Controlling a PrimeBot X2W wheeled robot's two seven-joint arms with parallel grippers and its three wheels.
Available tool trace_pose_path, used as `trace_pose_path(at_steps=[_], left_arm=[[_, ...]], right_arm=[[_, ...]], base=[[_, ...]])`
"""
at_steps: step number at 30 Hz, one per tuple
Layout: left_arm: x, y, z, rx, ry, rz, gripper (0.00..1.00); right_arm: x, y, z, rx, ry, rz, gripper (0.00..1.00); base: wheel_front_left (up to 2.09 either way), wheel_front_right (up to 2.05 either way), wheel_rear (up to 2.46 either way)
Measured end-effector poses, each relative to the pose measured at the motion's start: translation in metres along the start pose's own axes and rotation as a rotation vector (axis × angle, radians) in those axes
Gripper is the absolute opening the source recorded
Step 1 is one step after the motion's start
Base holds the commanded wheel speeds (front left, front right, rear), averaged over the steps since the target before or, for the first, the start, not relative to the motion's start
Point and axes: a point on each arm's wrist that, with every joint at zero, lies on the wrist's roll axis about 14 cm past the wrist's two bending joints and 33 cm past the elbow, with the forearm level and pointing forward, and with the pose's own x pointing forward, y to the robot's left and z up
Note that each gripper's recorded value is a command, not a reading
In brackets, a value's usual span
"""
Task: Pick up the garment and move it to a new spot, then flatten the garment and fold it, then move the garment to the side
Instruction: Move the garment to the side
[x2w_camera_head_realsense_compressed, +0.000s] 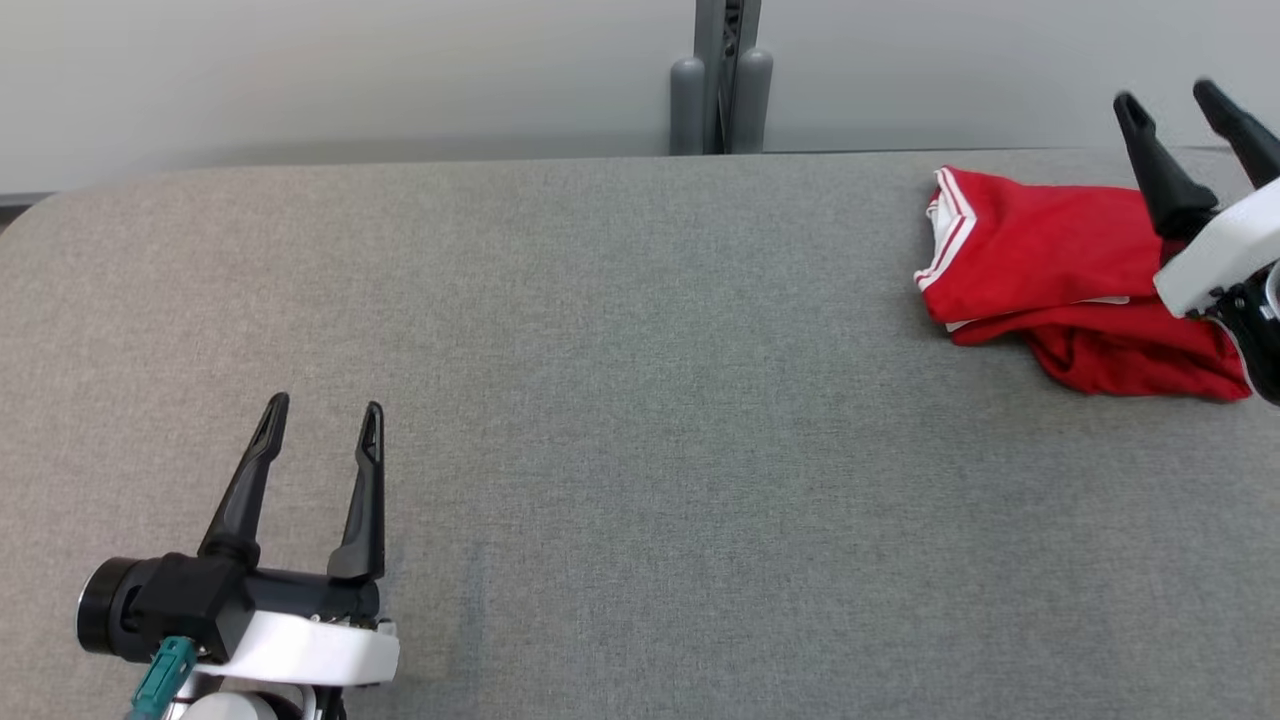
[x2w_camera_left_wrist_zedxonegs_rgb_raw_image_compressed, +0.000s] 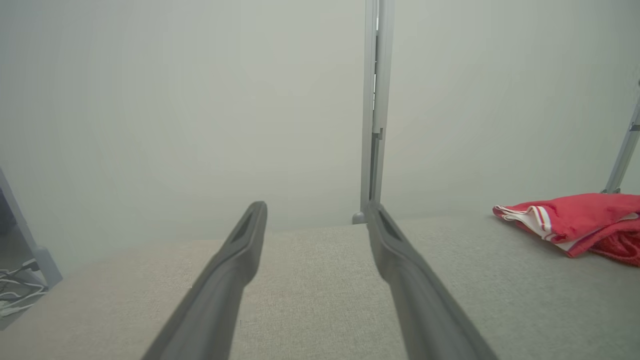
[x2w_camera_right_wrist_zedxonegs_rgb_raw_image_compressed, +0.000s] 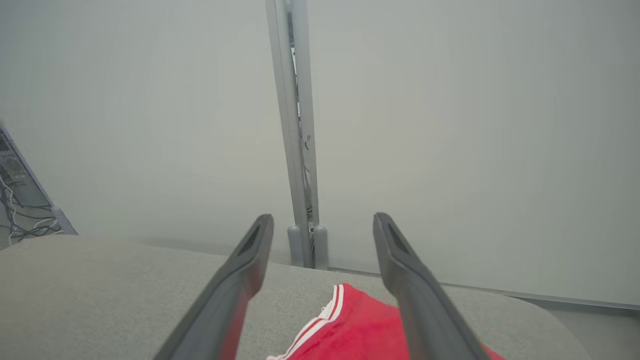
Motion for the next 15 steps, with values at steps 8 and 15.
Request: trace_pose_path(at_steps=[8,15], left_arm=[[-0.005,0.001,0.008,0.001,-0.018,0.008,1.0],[-0.013,0.002,0.014,0.003,-0.03,0.014,1.0]], right_arm=[[-0.022,0.031,0.009,0.038,-0.129,0.027,1.0],[-0.049,0.056,-0.007,0.067,-0.173,0.024,1.0]], base=[[0.0,0.0,0.0],[0.0,0.0,0.0]])
